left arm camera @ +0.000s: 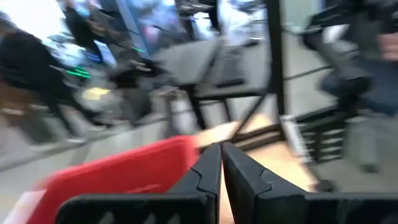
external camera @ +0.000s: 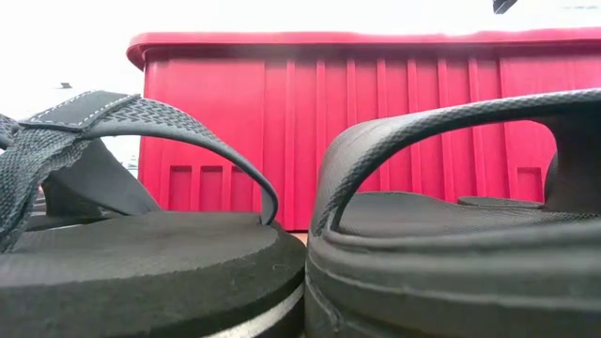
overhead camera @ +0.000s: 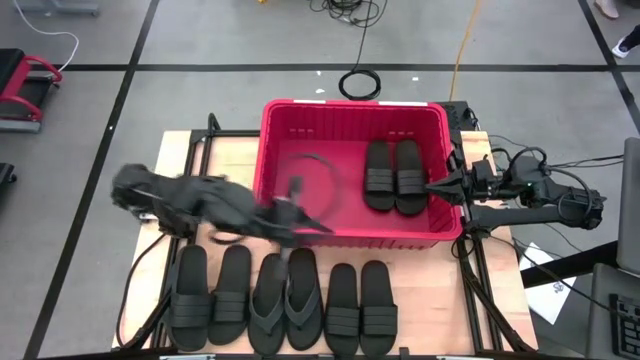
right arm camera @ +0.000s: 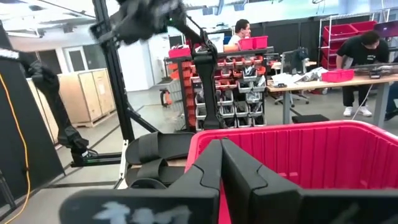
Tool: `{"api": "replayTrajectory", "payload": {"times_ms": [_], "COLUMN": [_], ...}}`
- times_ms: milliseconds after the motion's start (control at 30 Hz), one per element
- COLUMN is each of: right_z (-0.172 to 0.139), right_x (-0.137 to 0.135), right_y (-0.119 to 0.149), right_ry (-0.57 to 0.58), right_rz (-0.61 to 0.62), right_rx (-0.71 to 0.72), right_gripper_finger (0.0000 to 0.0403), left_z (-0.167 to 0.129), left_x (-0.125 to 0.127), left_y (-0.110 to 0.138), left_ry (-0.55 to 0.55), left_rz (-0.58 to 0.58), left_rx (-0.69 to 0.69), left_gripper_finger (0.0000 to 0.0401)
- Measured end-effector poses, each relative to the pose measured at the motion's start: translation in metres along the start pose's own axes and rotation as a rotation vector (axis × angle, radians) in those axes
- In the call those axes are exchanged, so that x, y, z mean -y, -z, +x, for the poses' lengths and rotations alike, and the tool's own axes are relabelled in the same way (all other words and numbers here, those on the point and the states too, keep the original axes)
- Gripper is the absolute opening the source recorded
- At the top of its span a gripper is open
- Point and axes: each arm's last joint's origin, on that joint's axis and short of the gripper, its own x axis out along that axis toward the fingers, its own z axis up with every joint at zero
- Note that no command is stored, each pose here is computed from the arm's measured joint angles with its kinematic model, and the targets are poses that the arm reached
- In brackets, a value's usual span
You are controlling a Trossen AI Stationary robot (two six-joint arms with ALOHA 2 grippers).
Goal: Pick and place slides into bin
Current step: Put the slide into the bin
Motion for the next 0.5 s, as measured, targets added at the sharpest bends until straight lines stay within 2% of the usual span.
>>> {"api": "replayTrajectory", "payload": {"times_ms": [100, 267, 367, 433, 500], "right_z": [0.000, 0.001, 0.001, 0.001, 0.001], "right_x": [0.000, 0.000, 0.000, 0.000, 0.000], "right_y": [0.000, 0.000, -0.001, -0.001, -0.001], "right_ry": [0.000, -0.003, -0.003, -0.003, -0.004], "right_rz": [0.006, 0.003, -0.030, -0.050, -0.069], "right_rx": [0.001, 0.002, 0.005, 0.007, 0.011], "right_gripper_finger": [0.0000, 0.0000, 0.0000, 0.0000, 0.0000], "left_z": [-0.035, -0.073, -0.073, -0.066, -0.063], "left_x": [-0.015, -0.034, -0.042, -0.047, -0.050], "left_y": [-0.006, 0.001, 0.023, 0.041, 0.053], "left_ry": [-0.106, -0.149, -0.190, -0.225, -0.250], "left_rz": [0.028, -0.007, -0.015, -0.069, -0.112], "left_rx": [0.027, 0.162, 0.173, 0.190, 0.285], "left_gripper_finger": [0.0026, 0.0026, 0.0026, 0.0026, 0.0026]}}
